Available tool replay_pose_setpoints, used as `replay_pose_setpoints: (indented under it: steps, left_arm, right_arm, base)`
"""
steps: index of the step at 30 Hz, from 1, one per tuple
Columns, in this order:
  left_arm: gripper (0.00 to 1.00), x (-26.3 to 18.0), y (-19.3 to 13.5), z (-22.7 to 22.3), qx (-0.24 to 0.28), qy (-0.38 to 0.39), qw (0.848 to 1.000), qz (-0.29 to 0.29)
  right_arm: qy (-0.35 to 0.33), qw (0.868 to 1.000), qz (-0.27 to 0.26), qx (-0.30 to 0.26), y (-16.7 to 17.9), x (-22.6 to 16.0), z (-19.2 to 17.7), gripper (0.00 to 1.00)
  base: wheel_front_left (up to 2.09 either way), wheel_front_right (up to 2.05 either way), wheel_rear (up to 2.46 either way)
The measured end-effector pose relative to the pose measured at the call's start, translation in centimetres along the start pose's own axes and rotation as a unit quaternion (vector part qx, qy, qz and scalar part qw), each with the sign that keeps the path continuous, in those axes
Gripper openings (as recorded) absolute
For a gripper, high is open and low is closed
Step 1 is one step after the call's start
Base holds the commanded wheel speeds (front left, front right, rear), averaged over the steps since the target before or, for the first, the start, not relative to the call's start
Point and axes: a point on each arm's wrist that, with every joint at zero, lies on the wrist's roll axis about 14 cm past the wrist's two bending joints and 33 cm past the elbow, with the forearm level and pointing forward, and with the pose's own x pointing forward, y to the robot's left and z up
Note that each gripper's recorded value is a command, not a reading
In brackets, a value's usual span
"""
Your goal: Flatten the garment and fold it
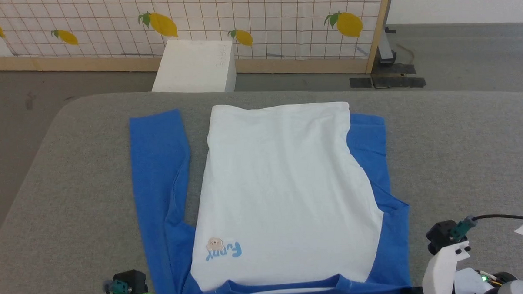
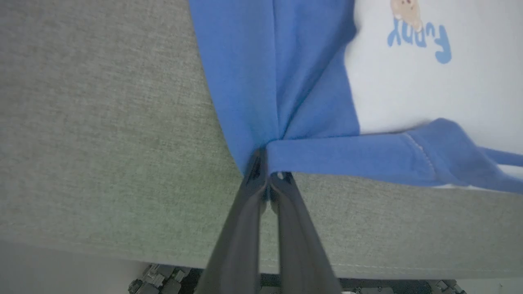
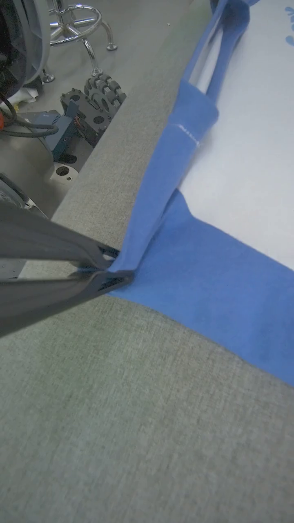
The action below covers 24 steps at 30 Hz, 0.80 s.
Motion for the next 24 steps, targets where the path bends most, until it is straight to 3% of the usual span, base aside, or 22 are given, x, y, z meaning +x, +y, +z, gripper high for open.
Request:
replay_pose_setpoints:
  steps: [4,6,7,8,17,24]
  left_arm:
    - [0.0,0.1,0.2,0.0,-0.003,0.0,1.0,0.003]
    - [0.49,0.2,0.3,0.0,-0.006,-0.002,1.0,0.005]
    - [1.0,0.2,0.4,0.0,-0.008,-0.002,1.0,0.005]
    - [1.0,0.2,0.4,0.0,-0.009,-0.003,1.0,0.005]
    - [1.0,-1.2,2.2,2.1,-0.007,-0.011,1.0,0.023]
    - [1.0,-4.0,2.6,6.7,-0.004,-0.063,0.998,0.027]
  right_arm:
    - [0.008,1.0,0.005,-0.002,0.8,0.6,-0.2,0.0]
    - [0.005,1.0,0.006,0.001,1.0,0.7,-0.1,0.0]
    - [0.002,1.0,0.005,-0.001,1.1,0.7,0.0,0.73]
    - [-0.002,1.0,0.006,0.002,1.1,0.7,0.2,1.0]
    - [-0.073,0.997,-0.001,0.033,-0.7,-2.5,3.3,1.0]
    - [-0.191,0.979,-0.033,0.067,-3.8,-6.8,9.3,1.0]
  base:
    - [0.0,0.0,0.0]
    - [0.0,0.0,0.0]
    - [0.0,0.0,0.0]
    - [0.0,0.0,0.0]
    - [0.0,0.0,0.0]
    - [0.0,0.0,0.0]
